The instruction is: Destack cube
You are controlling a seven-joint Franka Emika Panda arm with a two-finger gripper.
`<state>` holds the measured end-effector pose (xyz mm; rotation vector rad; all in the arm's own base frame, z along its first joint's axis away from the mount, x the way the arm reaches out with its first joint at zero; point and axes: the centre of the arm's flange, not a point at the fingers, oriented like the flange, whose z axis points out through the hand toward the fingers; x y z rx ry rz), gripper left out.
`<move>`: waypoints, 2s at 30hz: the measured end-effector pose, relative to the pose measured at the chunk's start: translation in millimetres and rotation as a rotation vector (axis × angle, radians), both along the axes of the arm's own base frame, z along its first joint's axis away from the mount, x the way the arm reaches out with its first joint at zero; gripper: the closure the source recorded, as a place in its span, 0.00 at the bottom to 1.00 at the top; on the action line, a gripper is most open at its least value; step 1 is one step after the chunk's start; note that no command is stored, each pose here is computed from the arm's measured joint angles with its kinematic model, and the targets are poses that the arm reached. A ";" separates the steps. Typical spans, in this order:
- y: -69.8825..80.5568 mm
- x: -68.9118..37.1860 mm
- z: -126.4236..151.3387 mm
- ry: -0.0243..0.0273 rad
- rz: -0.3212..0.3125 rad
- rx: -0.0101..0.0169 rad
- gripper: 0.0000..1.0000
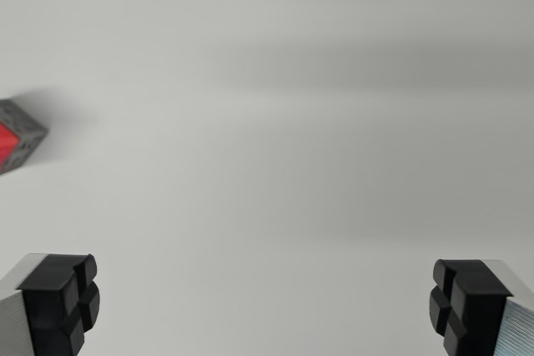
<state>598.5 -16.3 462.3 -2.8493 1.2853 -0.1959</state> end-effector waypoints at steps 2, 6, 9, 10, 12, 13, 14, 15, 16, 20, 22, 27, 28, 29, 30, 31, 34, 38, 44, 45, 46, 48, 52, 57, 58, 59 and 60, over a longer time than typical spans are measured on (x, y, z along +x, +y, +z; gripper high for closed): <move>0.0 0.0 0.0 0.0000 0.000 0.0000 0.00; 0.0 0.0 0.0 0.0000 0.000 0.0000 0.00; 0.0 0.0 0.0 0.0000 0.000 0.0000 0.00; 0.0 0.0 0.0 0.0000 0.000 0.0000 0.00; 0.0 0.0 -0.1 0.0001 -0.001 0.0001 0.00; 0.1 0.0 -0.1 0.0002 -0.001 0.0001 0.00; 0.2 0.1 -0.2 0.0003 -0.002 0.0003 0.00; 0.5 0.1 -0.4 0.0005 -0.003 0.0005 0.00; 0.8 0.2 -0.6 0.0007 -0.005 0.0007 0.00; 3.7 0.5 -2.0 0.0026 -0.012 0.0022 0.00; 5.6 0.6 -3.1 0.0043 -0.017 0.0032 0.00; 10.9 0.6 -5.9 0.0073 -0.031 0.0059 0.00; 12.5 0.7 -6.7 0.0076 -0.036 0.0067 0.00; 14.0 0.8 -7.5 0.0082 -0.039 0.0074 0.00; 15.4 0.9 -8.5 0.0089 -0.044 0.0082 0.00; 16.9 1.0 -9.5 0.0093 -0.048 0.0090 0.00; 21.1 1.1 -12.3 0.0108 -0.060 0.0111 0.00; 28.4 1.4 -17.0 0.0147 -0.080 0.0146 0.00; 40.0 2.0 -23.9 0.0193 -0.112 0.0193 0.00; 42.2 2.1 -25.1 0.0200 -0.118 0.0201 0.00; 44.5 2.2 -26.5 0.0209 -0.124 0.0208 0.00; 49.3 2.3 -29.3 0.0229 -0.137 0.0222 0.00; 58.8 2.8 -35.1 0.0270 -0.163 0.0252 0.00; 71.0 3.5 -43.1 0.0329 -0.197 0.0288 0.00; 73.9 3.7 -44.8 0.0339 -0.205 0.0297 0.00; 76.9 3.8 -46.4 0.0347 -0.213 0.0306 0.00; 80.0 3.9 -48.1 0.0355 -0.221 0.0316 0.00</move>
